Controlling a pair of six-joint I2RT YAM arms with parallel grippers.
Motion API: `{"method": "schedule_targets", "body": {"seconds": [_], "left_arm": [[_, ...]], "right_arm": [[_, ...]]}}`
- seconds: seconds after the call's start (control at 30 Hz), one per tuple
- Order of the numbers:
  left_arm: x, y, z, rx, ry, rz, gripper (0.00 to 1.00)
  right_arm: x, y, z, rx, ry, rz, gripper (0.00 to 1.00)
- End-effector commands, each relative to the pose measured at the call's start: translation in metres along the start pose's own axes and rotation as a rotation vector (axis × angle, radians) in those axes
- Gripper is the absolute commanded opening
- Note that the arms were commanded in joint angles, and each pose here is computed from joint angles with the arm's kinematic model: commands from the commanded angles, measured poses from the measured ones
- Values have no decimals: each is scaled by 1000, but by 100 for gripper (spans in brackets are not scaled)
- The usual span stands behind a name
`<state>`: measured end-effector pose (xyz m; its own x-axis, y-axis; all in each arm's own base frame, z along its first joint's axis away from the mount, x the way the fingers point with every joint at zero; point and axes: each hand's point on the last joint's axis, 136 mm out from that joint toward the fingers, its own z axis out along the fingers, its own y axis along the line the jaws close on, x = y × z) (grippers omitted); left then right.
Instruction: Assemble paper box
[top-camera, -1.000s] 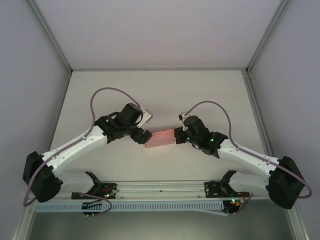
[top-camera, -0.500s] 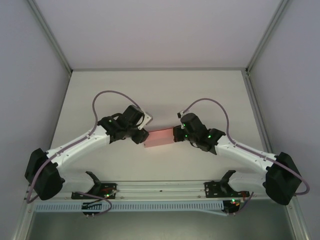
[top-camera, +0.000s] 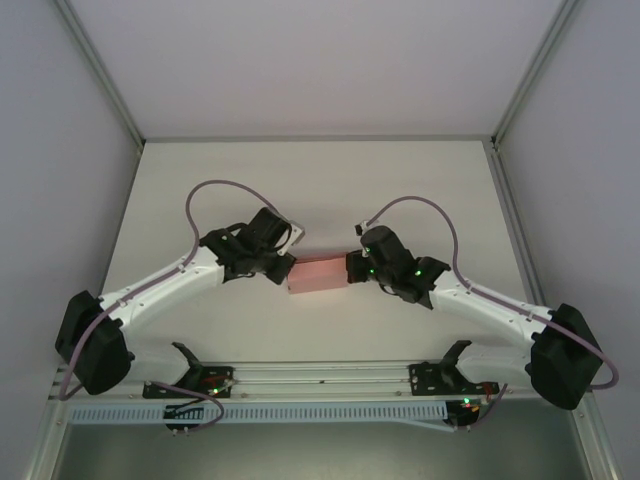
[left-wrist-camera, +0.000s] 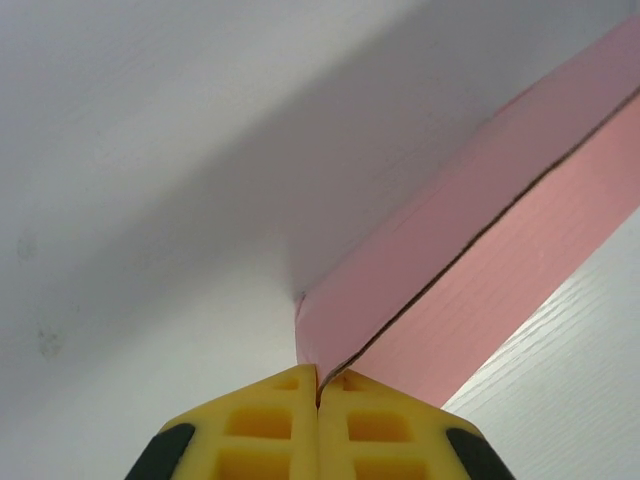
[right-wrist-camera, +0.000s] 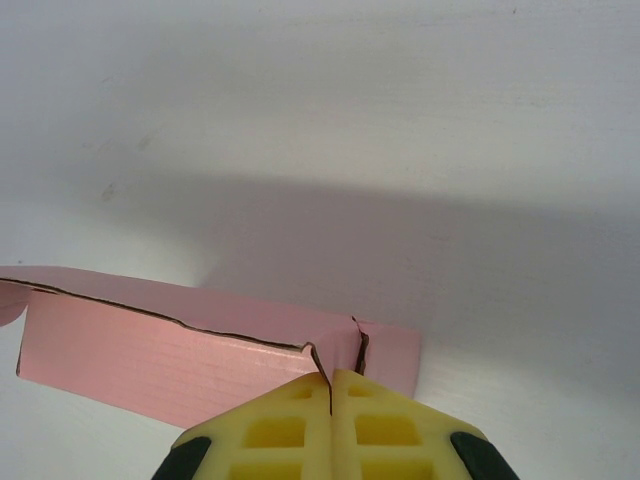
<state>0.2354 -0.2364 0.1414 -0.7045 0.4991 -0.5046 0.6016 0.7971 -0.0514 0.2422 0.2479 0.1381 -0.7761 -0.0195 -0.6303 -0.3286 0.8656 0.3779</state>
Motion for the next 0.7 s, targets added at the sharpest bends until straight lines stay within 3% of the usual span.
{"method": "schedule_targets", "body": {"seconds": [0.0,0.1,0.37,0.67], "left_arm": [[-9,-12,-7,69,-5,-195,0],[-9,-14,-11,91,-27,-329,0],[-17,-6,-18,127,-79,-535,0],[-13,-17,-13,258,-36,-622,0]], "right_arm": [[19,-3,7,36,42,25,0],[20,3,6,30,31,33,0],[33,6,11,34,49,72,0],[40,5,13,81,55,48,0]]}}
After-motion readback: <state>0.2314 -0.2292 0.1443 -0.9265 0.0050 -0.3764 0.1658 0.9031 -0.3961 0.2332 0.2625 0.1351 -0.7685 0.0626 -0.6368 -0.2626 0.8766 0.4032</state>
